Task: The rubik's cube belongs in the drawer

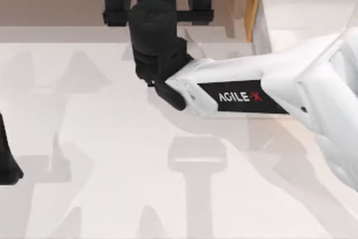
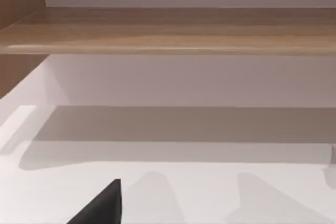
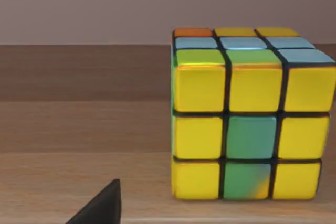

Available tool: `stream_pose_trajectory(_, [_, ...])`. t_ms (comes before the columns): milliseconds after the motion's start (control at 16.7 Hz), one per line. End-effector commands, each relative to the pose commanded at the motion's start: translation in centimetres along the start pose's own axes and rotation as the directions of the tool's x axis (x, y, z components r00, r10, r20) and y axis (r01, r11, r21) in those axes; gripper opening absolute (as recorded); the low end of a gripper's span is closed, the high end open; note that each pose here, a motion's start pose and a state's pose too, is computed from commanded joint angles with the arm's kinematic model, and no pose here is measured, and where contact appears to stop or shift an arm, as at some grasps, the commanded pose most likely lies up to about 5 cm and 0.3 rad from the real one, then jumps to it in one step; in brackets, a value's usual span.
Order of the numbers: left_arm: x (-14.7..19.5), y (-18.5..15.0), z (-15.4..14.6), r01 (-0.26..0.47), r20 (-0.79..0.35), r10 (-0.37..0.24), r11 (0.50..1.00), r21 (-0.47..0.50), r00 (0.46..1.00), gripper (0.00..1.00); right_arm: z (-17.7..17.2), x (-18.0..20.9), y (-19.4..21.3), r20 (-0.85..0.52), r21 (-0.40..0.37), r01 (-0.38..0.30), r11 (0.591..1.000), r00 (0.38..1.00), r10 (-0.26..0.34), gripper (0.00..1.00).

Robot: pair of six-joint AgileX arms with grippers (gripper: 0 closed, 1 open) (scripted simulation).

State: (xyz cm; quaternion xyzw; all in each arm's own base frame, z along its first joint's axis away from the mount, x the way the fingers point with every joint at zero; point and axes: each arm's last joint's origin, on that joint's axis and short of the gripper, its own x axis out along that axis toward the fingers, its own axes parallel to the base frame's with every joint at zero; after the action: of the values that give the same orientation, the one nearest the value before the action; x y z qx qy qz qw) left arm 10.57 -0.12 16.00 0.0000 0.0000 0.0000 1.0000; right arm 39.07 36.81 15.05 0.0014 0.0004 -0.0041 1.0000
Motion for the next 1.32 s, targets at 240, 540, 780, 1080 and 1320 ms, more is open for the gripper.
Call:
stream_pose_trajectory(240, [0.0, 0.0, 0.0, 0.0, 0.0, 0.0, 1.0, 0.0, 1.0, 1.0, -0.1, 0.1, 0.1, 0.001, -0.003, 0.002, 1.0, 1.0, -0.002, 1.0])
stream_pose_trajectory(540, [0.0, 0.0, 0.0, 0.0, 0.0, 0.0, 1.0, 0.0, 1.0, 1.0, 0.3, 1.0, -0.4, 0.002, -0.001, 0.002, 1.0, 1.0, -0.002, 1.0])
stream_pose_trajectory(780, [0.0, 0.0, 0.0, 0.0, 0.0, 0.0, 1.0, 0.0, 1.0, 1.0, 0.9, 4.4, -1.3, 0.006, -0.005, 0.001, 1.0, 1.0, -0.001, 1.0])
stream_pose_trajectory(1080, [0.0, 0.0, 0.0, 0.0, 0.0, 0.0, 1.0, 0.0, 1.0, 1.0, 0.2, 6.0, -0.1, 0.003, -0.002, 0.0, 1.0, 1.0, 0.0, 1.0])
stream_pose_trajectory(1320, [0.0, 0.0, 0.0, 0.0, 0.0, 0.0, 1.0, 0.0, 1.0, 1.0, -0.1, 6.1, 0.0, 0.001, -0.003, 0.002, 1.0, 1.0, -0.002, 1.0])
